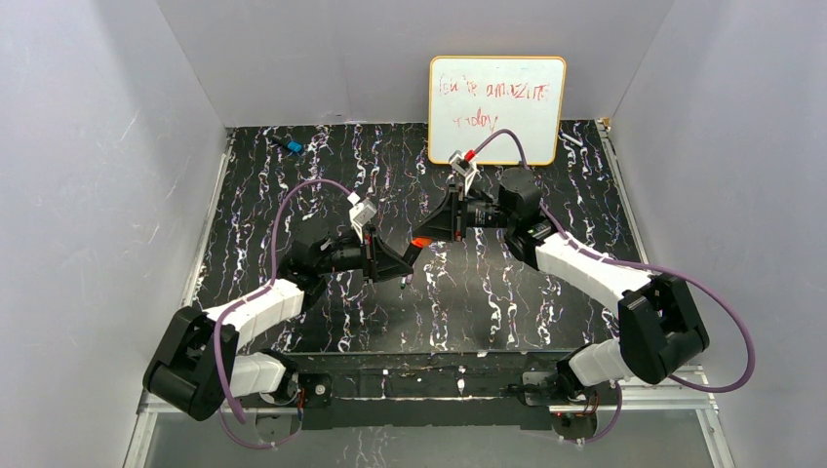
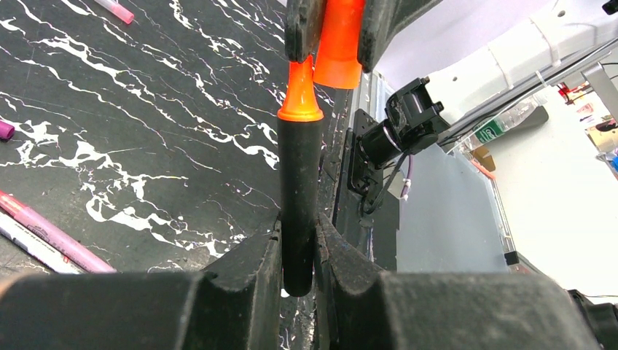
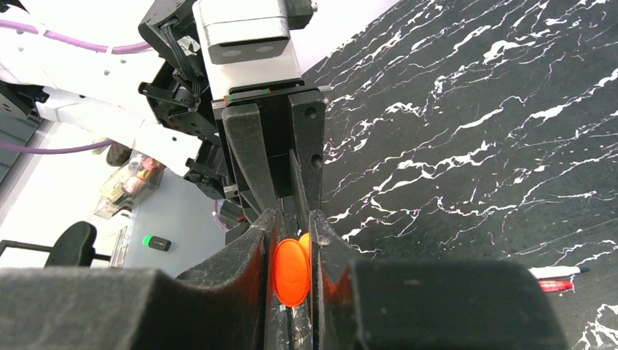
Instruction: Insert the pens into the pen caps
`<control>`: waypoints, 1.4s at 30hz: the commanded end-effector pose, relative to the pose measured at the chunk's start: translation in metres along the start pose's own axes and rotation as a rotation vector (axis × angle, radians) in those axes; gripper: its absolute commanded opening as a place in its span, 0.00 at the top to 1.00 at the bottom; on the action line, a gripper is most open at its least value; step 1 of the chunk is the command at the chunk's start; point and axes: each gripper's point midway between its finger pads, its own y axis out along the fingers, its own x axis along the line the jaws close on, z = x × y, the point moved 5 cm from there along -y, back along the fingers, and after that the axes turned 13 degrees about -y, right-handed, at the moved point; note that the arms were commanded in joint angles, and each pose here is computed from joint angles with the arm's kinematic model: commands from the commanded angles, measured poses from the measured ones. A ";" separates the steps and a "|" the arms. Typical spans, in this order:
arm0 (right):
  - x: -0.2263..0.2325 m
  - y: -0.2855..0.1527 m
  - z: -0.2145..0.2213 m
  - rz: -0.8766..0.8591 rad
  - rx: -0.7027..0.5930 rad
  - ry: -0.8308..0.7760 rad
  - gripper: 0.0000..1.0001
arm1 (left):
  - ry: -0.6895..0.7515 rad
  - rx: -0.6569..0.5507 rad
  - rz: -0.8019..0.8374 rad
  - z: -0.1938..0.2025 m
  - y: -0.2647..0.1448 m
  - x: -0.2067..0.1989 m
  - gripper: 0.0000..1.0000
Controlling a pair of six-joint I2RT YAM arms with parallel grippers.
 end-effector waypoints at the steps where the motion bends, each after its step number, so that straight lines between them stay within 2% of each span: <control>1: 0.005 0.005 -0.002 -0.021 -0.021 -0.033 0.99 | 0.058 -0.017 0.030 -0.008 0.001 -0.007 1.00; 12: 0.001 0.010 -0.022 -0.004 -0.051 -0.089 0.99 | 0.044 -0.013 0.025 -0.004 -0.001 -0.005 1.00; 25: -0.009 -0.006 -0.042 0.088 -0.109 -0.142 0.99 | 0.040 -0.013 0.025 -0.001 -0.002 -0.006 1.00; 42: -0.007 0.000 -0.020 0.030 -0.085 -0.062 0.99 | 0.040 -0.013 0.021 -0.001 -0.002 -0.005 1.00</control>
